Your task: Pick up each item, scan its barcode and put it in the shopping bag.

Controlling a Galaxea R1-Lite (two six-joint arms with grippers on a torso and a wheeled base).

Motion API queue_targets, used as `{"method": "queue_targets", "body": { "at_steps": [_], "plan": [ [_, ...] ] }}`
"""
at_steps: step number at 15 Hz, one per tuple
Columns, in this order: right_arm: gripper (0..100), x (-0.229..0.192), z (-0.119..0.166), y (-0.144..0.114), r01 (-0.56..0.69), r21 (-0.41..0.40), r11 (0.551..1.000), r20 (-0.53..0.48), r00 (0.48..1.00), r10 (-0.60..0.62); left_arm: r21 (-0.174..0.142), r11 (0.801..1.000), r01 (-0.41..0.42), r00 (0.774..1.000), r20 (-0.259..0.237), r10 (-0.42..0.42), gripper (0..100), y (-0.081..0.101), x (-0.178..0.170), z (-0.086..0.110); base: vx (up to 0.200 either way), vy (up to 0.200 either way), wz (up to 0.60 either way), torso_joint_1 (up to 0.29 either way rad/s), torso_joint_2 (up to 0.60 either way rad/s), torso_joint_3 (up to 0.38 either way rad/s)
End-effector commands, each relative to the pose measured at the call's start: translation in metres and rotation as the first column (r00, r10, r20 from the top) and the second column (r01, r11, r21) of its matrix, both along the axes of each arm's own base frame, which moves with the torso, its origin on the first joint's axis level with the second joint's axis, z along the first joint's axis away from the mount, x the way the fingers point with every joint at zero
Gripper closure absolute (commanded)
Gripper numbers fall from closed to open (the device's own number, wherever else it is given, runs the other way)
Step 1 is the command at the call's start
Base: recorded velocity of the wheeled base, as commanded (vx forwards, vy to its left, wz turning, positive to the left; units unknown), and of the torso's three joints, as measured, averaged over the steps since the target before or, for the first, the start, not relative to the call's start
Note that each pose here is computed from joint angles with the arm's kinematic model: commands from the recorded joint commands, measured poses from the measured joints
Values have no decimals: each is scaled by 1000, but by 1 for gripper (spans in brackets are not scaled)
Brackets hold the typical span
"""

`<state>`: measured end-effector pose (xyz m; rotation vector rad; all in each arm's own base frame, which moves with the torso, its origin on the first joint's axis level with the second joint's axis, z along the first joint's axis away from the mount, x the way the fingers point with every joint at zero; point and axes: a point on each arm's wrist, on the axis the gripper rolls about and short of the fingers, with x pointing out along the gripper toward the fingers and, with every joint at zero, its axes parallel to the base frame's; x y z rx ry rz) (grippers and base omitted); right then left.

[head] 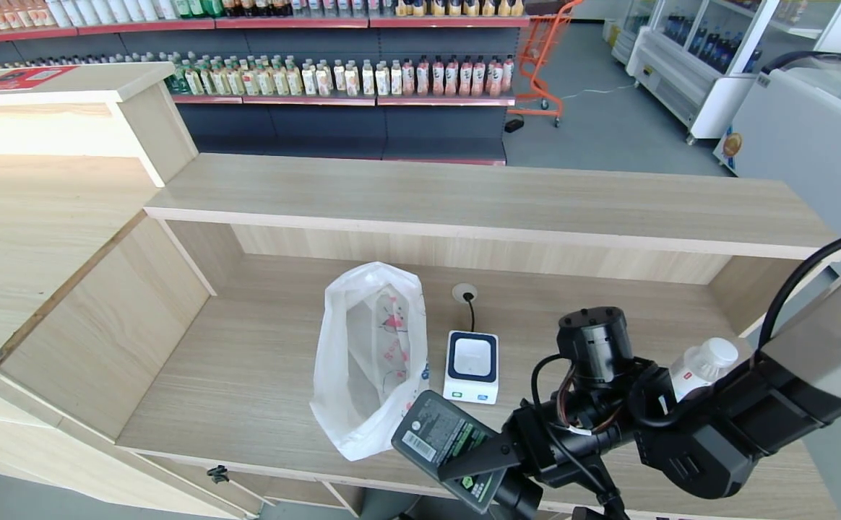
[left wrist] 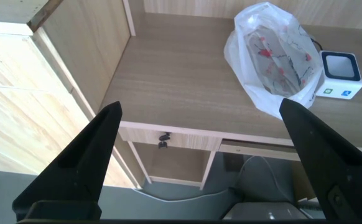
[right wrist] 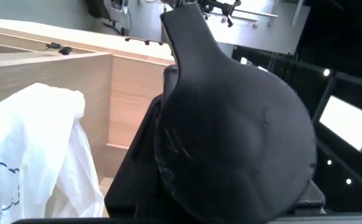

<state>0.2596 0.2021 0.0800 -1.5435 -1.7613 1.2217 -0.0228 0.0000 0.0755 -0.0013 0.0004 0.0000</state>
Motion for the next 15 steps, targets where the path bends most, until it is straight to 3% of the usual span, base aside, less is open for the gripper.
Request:
{"method": "queue_targets", "body": {
  "at_steps": [1,4,5,6,7,8,9,10,11,12,13,14,15],
  "plan": [
    [100,0,2,-1,3,4,1000,6,1000,-3,0,1000,0,1000,0,0,0,0,0,0,0,0,0,0,0,0],
    [100,4,7,-2,16,11,1000,11,1000,-16,0,1000,0,1000,0,0,0,0,0,0,0,0,0,0,0,0],
    [100,0,32,-5,33,39,999,0,999,-33,0,1000,0,1000,0,0,0,0,0,0,0,0,0,0,0,0],
    [100,-3,60,-18,79,81,994,53,995,-84,0,1000,0,1000,0,0,0,0,0,0,0,0,0,0,0,0],
    [100,-11,96,-46,212,129,969,112,968,-226,0,1000,0,1000,0,0,0,0,0,0,0,0,0,0,0,0],
    [100,-26,120,-69,365,154,918,92,920,-381,0,1000,0,1000,0,0,0,0,0,0,0,0,0,0,0,0],
    [100,-46,131,-87,521,152,840,-6,850,-526,0,1000,0,1000,0,0,0,0,0,0,0,0,0,0,0,0],
    [100,-73,136,-100,669,150,728,-124,744,-657,0,1000,0,1000,0,0,0,0,0,0,0,0,0,0,0,0],
    [100,-86,140,-105,728,153,668,-211,685,-698,0,1000,0,1000,0,0,0,0,0,0,0,0,0,0,0,0],
    [100,-93,143,-105,754,145,640,-298,650,-699,0,1000,0,1000,0,0,0,0,0,0,0,0,0,0,0,0],
    [100,-96,150,-107,794,107,598,-497,564,-660,0,1000,0,1000,0,0,0,0,0,0,0,0,0,0,0,0],
    [100,-96,152,-112,849,42,527,-701,401,-590,0,1000,0,1000,0,0,0,0,0,0,0,0,0,0,0,0],
    [100,-96,152,-112,849,42,527,-701,401,-590,0,1000,0,1000,0,0,0,0,0,0,0,0,0,0,0,0]
  ]
}}
